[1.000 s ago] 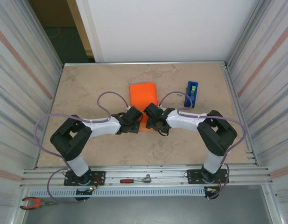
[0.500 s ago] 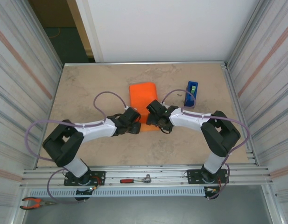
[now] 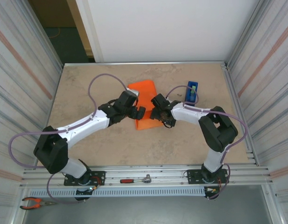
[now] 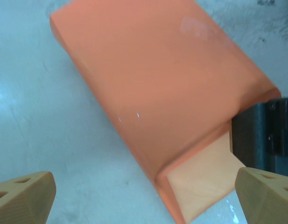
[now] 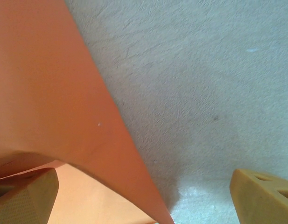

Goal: Wrap the gift box in paper

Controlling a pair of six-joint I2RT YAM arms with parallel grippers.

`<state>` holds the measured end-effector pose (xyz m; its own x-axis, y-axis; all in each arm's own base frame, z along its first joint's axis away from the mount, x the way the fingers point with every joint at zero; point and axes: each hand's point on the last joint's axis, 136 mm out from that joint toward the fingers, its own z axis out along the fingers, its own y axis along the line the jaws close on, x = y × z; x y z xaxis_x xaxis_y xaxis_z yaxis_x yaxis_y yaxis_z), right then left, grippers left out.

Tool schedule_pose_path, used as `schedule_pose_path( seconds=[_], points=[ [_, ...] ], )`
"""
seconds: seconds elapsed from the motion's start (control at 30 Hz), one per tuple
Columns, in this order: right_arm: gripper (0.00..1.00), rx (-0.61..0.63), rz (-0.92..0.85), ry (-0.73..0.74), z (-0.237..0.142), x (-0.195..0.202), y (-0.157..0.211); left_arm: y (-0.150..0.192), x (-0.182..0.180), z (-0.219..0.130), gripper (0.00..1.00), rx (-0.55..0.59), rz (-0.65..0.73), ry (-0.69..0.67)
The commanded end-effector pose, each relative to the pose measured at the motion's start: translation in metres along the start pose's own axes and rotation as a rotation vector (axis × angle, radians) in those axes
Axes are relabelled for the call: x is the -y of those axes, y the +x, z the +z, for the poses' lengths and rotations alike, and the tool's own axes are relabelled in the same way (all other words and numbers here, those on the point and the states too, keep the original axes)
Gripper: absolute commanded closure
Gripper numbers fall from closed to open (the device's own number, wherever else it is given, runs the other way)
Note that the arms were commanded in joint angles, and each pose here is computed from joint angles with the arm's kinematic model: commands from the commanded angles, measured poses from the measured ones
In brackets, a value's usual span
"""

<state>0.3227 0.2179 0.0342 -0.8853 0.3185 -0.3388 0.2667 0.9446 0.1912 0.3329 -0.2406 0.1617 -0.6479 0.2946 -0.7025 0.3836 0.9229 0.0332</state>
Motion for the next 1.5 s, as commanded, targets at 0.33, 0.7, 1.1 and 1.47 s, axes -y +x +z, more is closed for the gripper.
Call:
schedule_pose_path(
  seconds=[0.33,0.7,1.1,1.47],
  points=[
    [0.08,0.052,0.077,-0.116,-0.048,0.028,0.007,-0.013,0.009,0.021,0.01,-0.030,0.467,0.067],
    [0.09,0.022,0.221,-0.224,-0.048,0.048,0.009,0.018,0.015,0.046,0.01,-0.062,0.581,0.066],
    [0.11,-0.060,0.230,-0.284,-0.042,0.035,0.008,0.022,0.010,0.072,0.01,-0.067,0.627,-0.015],
    [0.12,-0.086,0.216,-0.319,-0.036,0.023,0.008,0.031,-0.001,0.087,0.01,-0.066,0.656,-0.108]
  ],
)
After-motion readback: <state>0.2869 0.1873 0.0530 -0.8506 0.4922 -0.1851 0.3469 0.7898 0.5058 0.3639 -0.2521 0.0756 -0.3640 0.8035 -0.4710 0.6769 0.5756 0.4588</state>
